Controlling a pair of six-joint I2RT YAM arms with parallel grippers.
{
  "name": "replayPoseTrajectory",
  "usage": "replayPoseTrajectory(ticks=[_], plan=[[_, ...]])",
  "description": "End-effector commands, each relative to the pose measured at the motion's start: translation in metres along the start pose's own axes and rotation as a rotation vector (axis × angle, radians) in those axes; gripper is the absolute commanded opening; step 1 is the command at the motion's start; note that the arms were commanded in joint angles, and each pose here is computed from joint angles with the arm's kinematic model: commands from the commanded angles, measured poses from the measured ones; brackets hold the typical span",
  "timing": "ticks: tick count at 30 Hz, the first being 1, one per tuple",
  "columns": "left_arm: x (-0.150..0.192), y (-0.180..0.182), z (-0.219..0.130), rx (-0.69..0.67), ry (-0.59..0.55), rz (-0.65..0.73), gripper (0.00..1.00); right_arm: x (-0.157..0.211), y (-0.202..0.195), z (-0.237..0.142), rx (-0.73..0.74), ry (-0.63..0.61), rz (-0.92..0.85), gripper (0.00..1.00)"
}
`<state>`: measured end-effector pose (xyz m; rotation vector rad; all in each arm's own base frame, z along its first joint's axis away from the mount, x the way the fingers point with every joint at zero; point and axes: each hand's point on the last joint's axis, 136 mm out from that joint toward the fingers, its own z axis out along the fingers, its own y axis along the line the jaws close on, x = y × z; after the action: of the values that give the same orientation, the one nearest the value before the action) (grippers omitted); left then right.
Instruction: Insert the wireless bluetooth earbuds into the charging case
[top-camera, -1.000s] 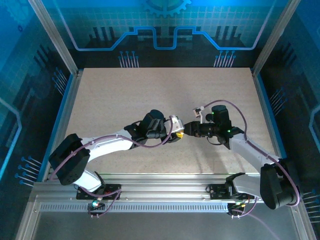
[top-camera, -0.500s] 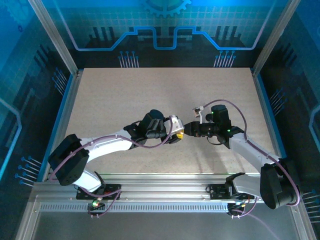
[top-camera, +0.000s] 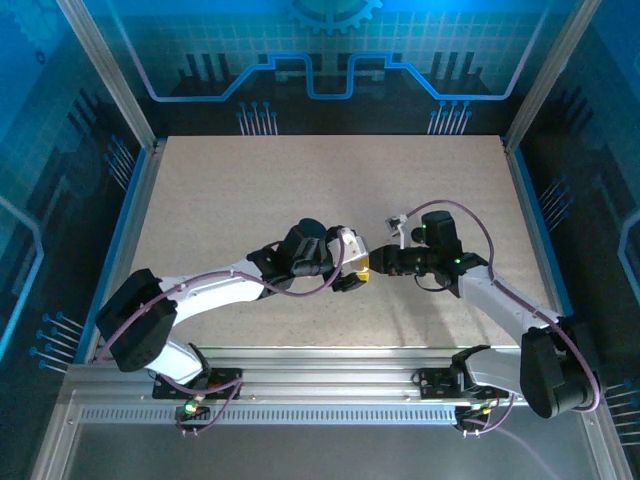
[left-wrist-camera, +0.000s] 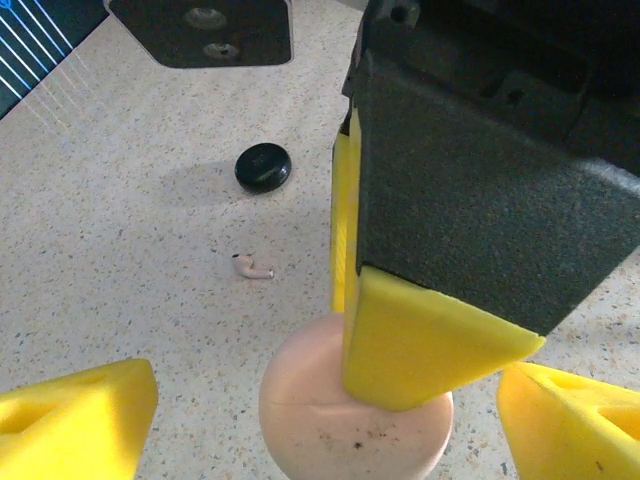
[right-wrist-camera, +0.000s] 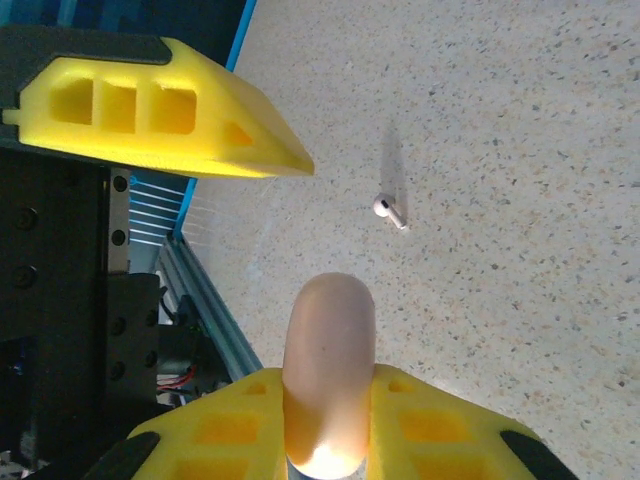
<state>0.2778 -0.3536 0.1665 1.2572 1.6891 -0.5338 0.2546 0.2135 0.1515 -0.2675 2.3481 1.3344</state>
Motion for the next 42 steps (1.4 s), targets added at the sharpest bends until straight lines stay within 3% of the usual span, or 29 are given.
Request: replayPoseTrajectory(ticks=[1, 16, 42], plan=[[-0.010, 0.002, -0.010, 0.002, -0.035, -0.028, 0.90, -0.004, 0.008, -0.002, 0.004, -0.007, -0.058, 0.20], [-0.009, 0.000, -0.043, 0.128, -0.045, -0.160, 0.90, -0.011, 0.016, -0.008, 0.004, -0.017, -0.248, 0.19], [-0.003, 0.016, -0.101, 0.180, -0.137, -0.298, 0.82, -0.025, 0.047, -0.017, -0.059, -0.028, -0.702, 0.20]])
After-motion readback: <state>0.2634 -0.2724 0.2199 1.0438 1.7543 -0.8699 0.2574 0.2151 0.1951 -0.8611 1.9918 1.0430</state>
